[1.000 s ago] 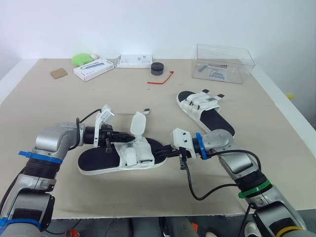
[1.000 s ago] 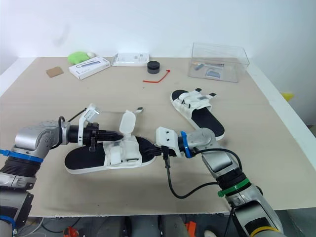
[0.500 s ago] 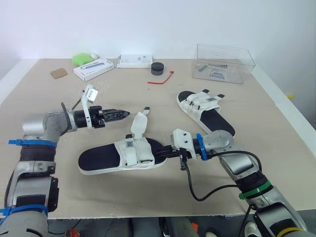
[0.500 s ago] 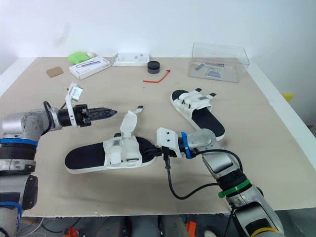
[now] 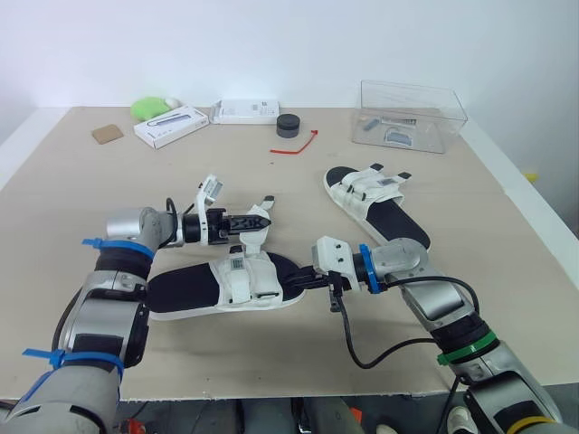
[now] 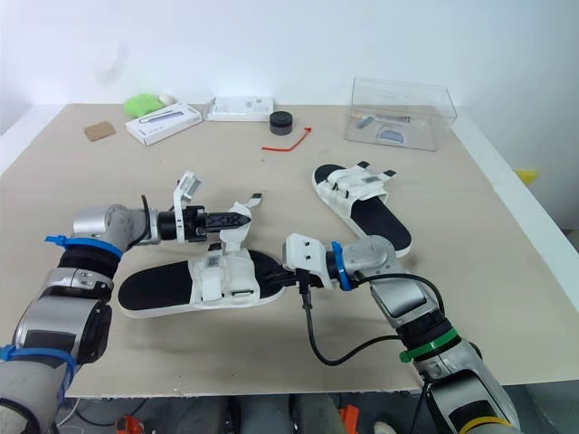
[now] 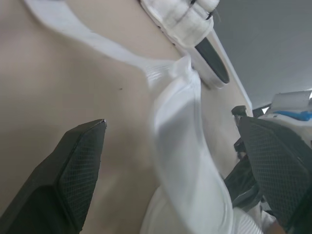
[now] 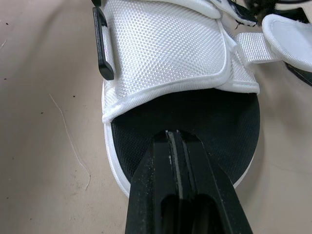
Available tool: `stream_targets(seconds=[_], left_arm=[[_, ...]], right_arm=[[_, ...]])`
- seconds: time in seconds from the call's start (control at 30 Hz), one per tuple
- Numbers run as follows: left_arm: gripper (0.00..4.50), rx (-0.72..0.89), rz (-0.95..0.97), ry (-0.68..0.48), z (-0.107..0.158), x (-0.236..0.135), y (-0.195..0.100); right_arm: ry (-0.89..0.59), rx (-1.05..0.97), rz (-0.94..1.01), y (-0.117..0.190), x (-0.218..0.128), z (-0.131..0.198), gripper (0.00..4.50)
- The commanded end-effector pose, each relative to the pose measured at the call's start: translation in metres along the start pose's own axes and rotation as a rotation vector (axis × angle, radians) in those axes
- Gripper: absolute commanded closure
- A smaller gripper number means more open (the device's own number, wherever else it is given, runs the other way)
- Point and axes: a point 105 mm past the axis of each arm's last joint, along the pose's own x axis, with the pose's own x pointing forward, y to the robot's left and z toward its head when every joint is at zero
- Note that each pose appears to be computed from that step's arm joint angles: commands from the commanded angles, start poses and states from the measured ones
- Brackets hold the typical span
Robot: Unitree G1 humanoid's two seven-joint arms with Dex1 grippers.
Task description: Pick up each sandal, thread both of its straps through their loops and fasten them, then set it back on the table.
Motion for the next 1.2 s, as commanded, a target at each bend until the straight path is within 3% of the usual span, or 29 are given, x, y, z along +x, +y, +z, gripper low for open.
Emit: stream_targets(seconds=[0.03,0.63,0.93,1.03,1.2], left_arm=[[0.07,0.035,-0.037,-0.052,0.023,0.004,-0.01],[0.07,0.09,-0.078,-0.211,0.063,0.015,-0.023],[0.07,0.144,-0.078,-0.192,0.061,0.021,-0.024],[0.77,0.169,-0.05,-0.196,0.062,0.021,-0.02],[2.95,0.205,-0.023,-0.225,0.068,0.019,-0.018]], right_arm=[[-0.007,-0.024,-0.015,-0.001,-0.003,0.005,4.5],[0.005,-0.015,-0.03,0.003,-0.006,0.004,4.5],[0.006,-0.02,-0.03,0.001,-0.005,0.004,4.5],[0.007,-0.02,-0.03,0.001,-0.005,0.004,4.5],[0.006,-0.021,-0.03,0.001,-0.004,0.004,4.5]])
